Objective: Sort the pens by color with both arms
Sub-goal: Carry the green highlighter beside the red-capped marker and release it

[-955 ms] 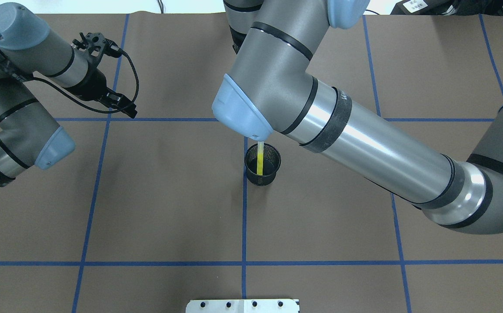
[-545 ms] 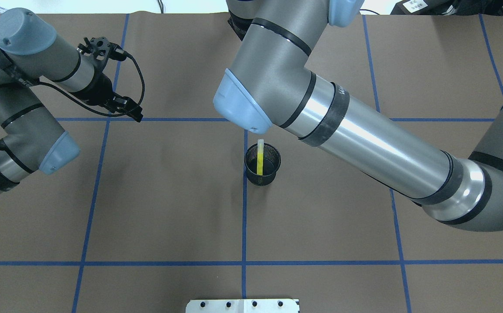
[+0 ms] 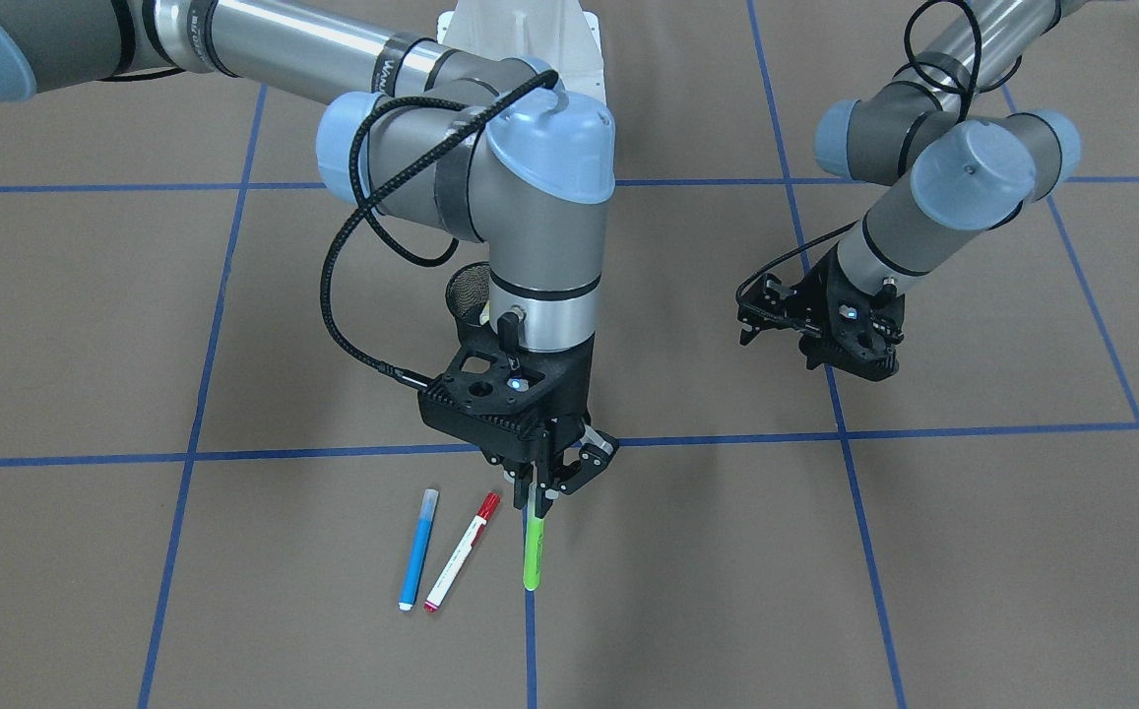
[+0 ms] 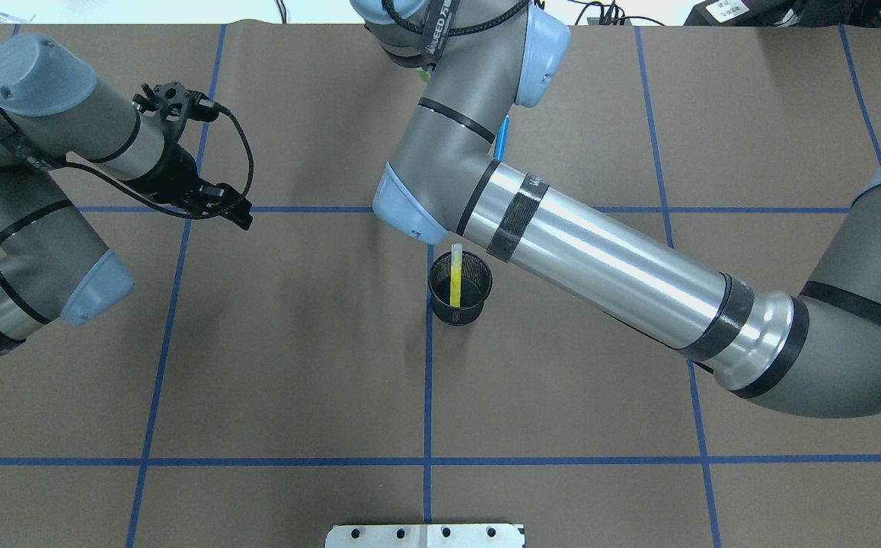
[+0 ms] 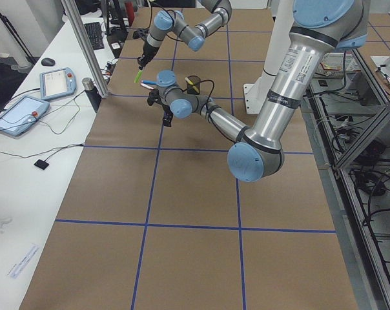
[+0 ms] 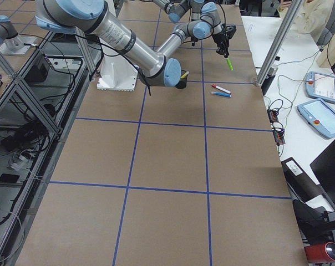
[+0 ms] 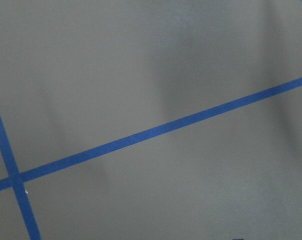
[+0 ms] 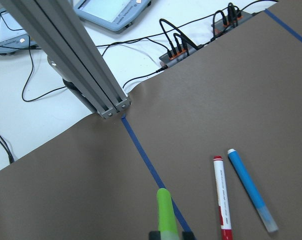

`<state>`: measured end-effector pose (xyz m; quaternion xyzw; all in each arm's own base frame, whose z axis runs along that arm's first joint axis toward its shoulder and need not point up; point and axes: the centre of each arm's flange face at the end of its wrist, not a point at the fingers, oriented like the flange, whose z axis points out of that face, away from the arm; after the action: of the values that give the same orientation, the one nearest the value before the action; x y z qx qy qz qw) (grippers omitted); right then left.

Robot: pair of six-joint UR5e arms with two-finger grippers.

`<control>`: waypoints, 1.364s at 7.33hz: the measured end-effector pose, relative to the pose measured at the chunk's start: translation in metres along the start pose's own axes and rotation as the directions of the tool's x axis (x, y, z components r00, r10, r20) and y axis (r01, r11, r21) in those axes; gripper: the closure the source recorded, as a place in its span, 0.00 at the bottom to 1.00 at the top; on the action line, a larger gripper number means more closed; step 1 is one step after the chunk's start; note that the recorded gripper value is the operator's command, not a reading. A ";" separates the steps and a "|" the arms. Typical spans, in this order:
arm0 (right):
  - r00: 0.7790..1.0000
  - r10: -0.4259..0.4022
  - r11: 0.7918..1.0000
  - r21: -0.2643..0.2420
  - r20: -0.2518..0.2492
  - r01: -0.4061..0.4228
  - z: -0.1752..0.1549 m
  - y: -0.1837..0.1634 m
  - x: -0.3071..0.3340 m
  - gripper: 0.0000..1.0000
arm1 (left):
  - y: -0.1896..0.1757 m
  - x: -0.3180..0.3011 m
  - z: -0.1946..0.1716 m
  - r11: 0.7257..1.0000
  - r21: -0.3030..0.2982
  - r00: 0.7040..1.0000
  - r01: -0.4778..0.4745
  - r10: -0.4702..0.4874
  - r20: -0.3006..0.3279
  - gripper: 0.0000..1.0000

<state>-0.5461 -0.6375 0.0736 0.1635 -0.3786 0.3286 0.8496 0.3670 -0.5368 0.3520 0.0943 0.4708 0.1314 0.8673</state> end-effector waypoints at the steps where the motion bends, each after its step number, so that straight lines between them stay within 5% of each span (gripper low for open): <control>1: 0.999 -0.030 0.999 0.020 -0.011 0.031 0.015 0.019 0.003 0.92 | 0.002 -0.003 0.001 1.000 -0.003 1.000 0.004 -0.004 0.003 0.12; 4: 0.994 -0.090 0.995 0.044 -0.055 0.092 0.046 0.069 0.017 0.81 | 0.007 -0.010 0.004 1.000 -0.011 1.000 0.010 -0.010 0.009 0.12; 5: 0.993 -0.101 0.994 0.043 -0.060 0.104 0.050 0.077 0.020 0.34 | 0.007 -0.010 0.004 1.000 -0.011 1.000 0.010 -0.010 0.009 0.12; 6: 0.991 -0.120 0.992 0.039 -0.061 0.122 0.051 0.080 0.023 0.17 | 0.008 -0.010 0.004 1.000 -0.012 1.000 0.010 -0.010 0.009 0.12; 8: 0.986 -0.162 0.987 -0.015 -0.037 0.162 0.038 0.065 0.021 0.16 | 0.006 -0.008 0.003 1.000 -0.011 1.000 0.010 -0.010 0.008 0.11; 10: 0.973 -0.228 0.960 -0.173 -0.024 0.220 0.025 0.025 0.046 0.12 | 0.001 0.006 -0.004 1.000 -0.002 1.000 0.019 -0.019 -0.003 0.11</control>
<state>-0.5532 -0.6125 0.1256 0.1253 -0.3656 0.2005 0.9002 0.3670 -0.5332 0.3453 0.0888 0.4727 0.1236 0.8680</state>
